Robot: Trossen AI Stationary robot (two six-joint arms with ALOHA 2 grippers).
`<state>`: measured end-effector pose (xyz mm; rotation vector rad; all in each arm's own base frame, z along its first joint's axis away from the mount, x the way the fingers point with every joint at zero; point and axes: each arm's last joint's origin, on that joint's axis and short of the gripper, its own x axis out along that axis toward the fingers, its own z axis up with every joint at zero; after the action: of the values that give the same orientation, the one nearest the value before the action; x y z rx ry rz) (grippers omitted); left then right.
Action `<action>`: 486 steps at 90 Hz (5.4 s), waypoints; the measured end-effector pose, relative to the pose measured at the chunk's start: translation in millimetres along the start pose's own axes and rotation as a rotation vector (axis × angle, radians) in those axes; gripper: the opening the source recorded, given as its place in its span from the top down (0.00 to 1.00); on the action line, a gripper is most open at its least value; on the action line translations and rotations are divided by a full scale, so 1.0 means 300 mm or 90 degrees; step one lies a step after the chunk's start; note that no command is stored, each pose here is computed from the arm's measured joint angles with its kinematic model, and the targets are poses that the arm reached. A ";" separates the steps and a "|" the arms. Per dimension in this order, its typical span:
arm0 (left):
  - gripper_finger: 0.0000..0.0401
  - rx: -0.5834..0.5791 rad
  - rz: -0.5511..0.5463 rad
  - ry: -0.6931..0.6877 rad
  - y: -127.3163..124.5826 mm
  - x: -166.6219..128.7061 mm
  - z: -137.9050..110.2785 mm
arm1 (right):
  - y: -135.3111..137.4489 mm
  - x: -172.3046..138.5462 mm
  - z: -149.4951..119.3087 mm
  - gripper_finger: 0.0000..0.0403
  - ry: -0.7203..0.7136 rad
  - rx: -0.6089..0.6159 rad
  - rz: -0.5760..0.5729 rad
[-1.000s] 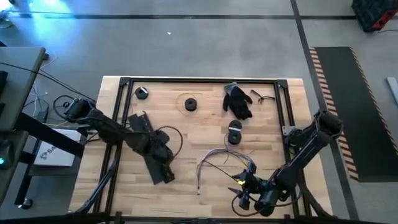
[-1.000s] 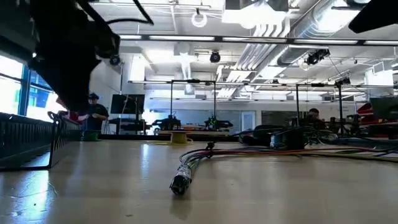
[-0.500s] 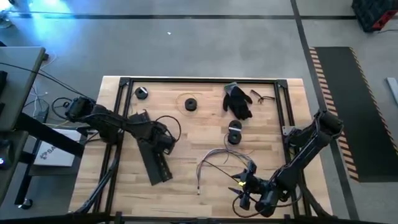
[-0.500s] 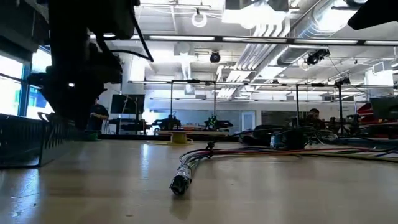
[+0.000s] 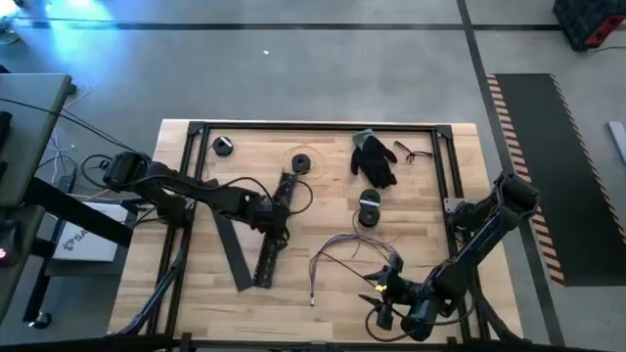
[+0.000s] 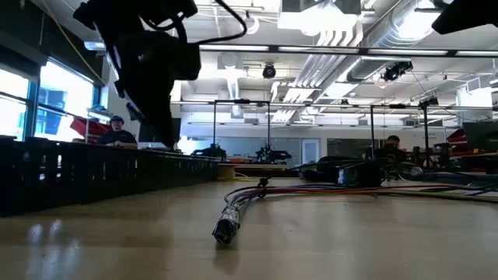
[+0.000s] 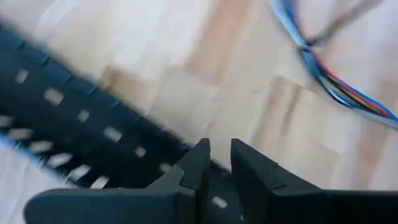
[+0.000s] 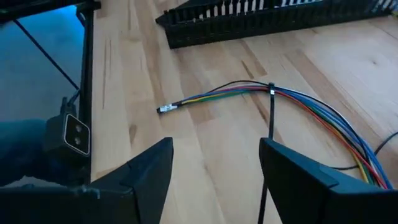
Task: Ziptie cables
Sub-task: Move the black cable duct to the center of the table, then put the black zip tie cable into the black cable duct
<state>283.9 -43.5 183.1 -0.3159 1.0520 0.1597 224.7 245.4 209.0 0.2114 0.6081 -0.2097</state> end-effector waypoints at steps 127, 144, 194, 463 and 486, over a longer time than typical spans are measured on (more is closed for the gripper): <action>0.81 0.203 -0.058 0.069 -0.055 0.171 0.222 | 0.017 0.023 0.038 0.45 -0.009 -0.005 0.054; 0.76 0.099 -0.037 0.097 -0.088 0.086 0.278 | -0.029 0.010 0.038 0.45 0.020 -0.080 -0.001; 0.79 -0.080 -0.068 -0.226 -0.681 -0.046 0.030 | -0.411 0.226 -0.121 0.45 0.230 -0.227 -0.145; 1.00 0.125 0.460 0.168 -0.353 -0.134 -0.172 | -0.434 0.246 0.249 1.00 0.123 -0.212 -0.085; 1.00 0.078 0.423 0.159 -0.302 -0.119 -0.210 | -0.482 0.290 0.260 1.00 0.142 -0.209 -0.096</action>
<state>239.5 -149.1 201.8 0.1414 1.3810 0.6611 299.4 75.5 201.2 -0.1315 0.8708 -0.2306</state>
